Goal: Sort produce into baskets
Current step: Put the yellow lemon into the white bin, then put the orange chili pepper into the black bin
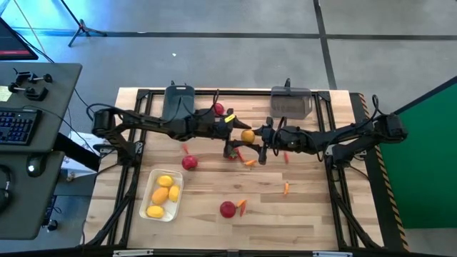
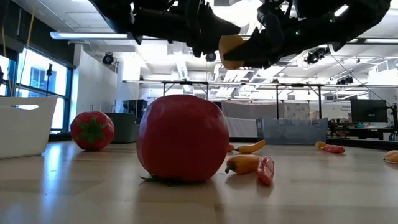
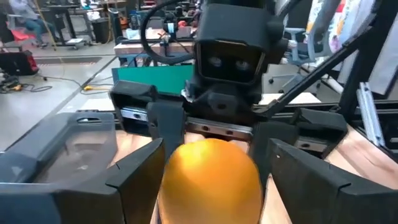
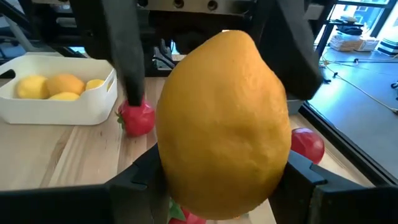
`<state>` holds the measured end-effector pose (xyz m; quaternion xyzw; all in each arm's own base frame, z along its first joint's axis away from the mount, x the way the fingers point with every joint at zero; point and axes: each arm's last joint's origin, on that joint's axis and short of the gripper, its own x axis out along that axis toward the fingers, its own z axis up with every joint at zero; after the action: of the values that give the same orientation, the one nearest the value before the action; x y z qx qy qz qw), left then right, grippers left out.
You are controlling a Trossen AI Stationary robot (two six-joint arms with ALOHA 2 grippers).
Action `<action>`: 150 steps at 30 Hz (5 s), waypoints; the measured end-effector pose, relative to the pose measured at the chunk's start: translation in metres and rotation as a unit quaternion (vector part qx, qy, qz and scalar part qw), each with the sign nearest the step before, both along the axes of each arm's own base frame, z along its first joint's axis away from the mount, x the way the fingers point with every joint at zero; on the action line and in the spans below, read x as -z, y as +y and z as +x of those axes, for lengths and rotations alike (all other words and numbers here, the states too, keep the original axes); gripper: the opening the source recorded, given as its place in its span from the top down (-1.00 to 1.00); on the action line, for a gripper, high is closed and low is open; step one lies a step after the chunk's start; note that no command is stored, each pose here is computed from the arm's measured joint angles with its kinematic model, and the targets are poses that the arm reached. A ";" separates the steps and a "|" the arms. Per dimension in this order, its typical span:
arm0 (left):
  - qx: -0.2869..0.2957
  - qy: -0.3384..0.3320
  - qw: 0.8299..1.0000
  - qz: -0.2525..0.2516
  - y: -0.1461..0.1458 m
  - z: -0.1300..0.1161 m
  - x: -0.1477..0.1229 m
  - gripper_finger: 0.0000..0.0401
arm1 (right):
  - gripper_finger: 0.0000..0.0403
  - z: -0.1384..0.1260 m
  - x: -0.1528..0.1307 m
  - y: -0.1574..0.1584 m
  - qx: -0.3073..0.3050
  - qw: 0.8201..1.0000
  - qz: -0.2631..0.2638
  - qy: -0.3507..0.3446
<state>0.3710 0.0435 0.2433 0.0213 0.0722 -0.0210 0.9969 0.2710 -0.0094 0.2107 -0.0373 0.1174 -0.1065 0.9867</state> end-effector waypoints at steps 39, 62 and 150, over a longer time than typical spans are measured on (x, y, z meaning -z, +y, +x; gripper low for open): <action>0.020 0.221 0.975 -0.011 -0.013 -0.103 -0.054 0.27 | -0.43 -0.004 0.010 -0.008 0.061 0.997 0.027 0.046; 0.045 0.560 0.810 -0.165 -0.111 -0.192 -0.018 0.28 | -0.43 -0.005 0.012 -0.015 0.093 0.994 0.016 0.055; -0.169 0.258 0.950 0.047 0.052 -0.100 0.015 0.75 | -0.43 -0.008 0.016 -0.026 0.123 0.988 0.072 0.061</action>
<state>0.2715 0.0954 0.2282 0.0496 0.3300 0.1464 0.9313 0.2626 -0.0358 0.1948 0.0420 0.1881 -0.2158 0.9572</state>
